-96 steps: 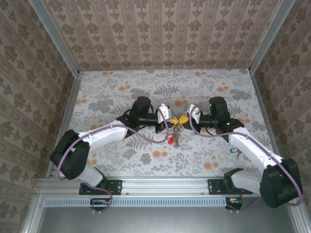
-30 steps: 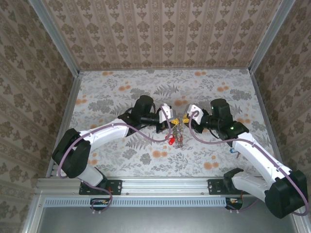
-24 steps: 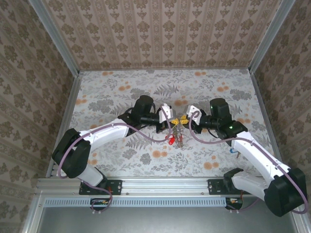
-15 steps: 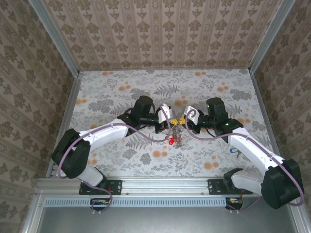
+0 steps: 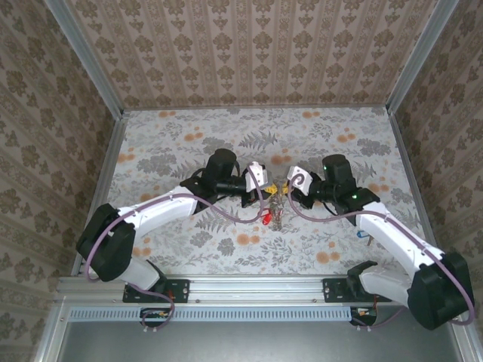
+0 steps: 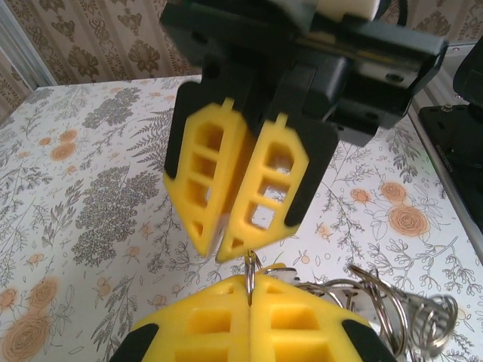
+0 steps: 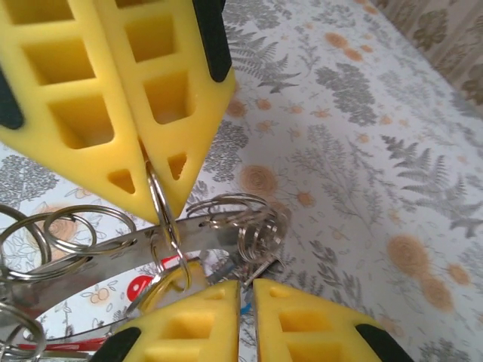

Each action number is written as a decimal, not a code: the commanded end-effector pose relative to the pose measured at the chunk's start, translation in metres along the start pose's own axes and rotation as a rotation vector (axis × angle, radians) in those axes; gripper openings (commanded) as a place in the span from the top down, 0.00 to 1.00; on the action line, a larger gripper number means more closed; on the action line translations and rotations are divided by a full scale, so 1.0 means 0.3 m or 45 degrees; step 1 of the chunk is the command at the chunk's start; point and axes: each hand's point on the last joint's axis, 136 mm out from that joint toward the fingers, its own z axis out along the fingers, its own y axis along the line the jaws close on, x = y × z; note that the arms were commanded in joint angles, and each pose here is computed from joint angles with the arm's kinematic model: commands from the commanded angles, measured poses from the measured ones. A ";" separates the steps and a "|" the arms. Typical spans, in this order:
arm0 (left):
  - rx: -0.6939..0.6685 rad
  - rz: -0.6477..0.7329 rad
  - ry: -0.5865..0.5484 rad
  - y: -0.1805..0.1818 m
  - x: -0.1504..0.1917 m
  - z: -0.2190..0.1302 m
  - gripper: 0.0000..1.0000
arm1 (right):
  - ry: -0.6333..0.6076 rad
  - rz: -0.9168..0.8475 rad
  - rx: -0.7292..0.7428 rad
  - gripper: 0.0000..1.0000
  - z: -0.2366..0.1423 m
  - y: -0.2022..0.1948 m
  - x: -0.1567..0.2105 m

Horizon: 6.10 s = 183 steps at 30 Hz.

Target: Put the keys on the keyring

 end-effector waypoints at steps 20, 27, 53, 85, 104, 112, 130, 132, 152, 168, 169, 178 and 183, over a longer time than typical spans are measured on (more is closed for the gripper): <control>0.001 0.092 -0.064 -0.014 -0.094 -0.017 1.00 | -0.175 -0.063 -0.203 0.80 -0.009 0.052 -0.113; 0.003 0.102 -0.073 -0.014 -0.097 -0.018 1.00 | -0.148 -0.053 -0.259 0.84 0.011 0.062 -0.096; -0.054 0.100 0.141 0.026 0.004 0.018 0.88 | -0.086 -0.104 -0.280 1.00 -0.040 0.079 -0.145; 0.001 0.079 -0.082 -0.003 -0.078 -0.016 1.00 | -0.050 -0.021 -0.275 0.85 0.006 0.085 -0.043; -0.025 0.081 0.032 0.008 -0.030 -0.014 0.87 | -0.108 -0.032 -0.282 1.00 -0.023 0.072 -0.100; -0.015 0.102 0.234 0.012 0.037 0.016 0.83 | -0.107 -0.056 -0.259 1.00 -0.014 0.063 -0.107; -0.045 0.093 0.264 0.029 0.056 0.048 0.86 | -0.163 -0.072 -0.273 1.00 -0.027 0.079 -0.128; -0.050 0.086 0.256 0.030 0.056 0.046 0.87 | -0.164 -0.075 -0.269 1.00 -0.027 0.078 -0.128; 0.005 -0.004 -0.005 0.023 -0.019 -0.007 1.00 | -0.174 -0.045 -0.237 0.94 -0.016 0.070 -0.109; 0.048 0.018 -0.146 0.014 -0.077 -0.031 1.00 | -0.158 0.053 -0.311 0.83 0.031 0.084 -0.052; 0.049 0.017 -0.150 0.014 -0.077 -0.030 1.00 | -0.154 0.058 -0.314 0.83 0.035 0.084 -0.047; 0.057 0.022 -0.171 0.015 -0.093 -0.035 1.00 | -0.155 0.081 -0.345 0.84 0.058 0.082 -0.036; 0.058 0.023 -0.178 0.014 -0.100 -0.039 1.00 | -0.143 0.088 -0.342 0.82 0.068 0.077 -0.024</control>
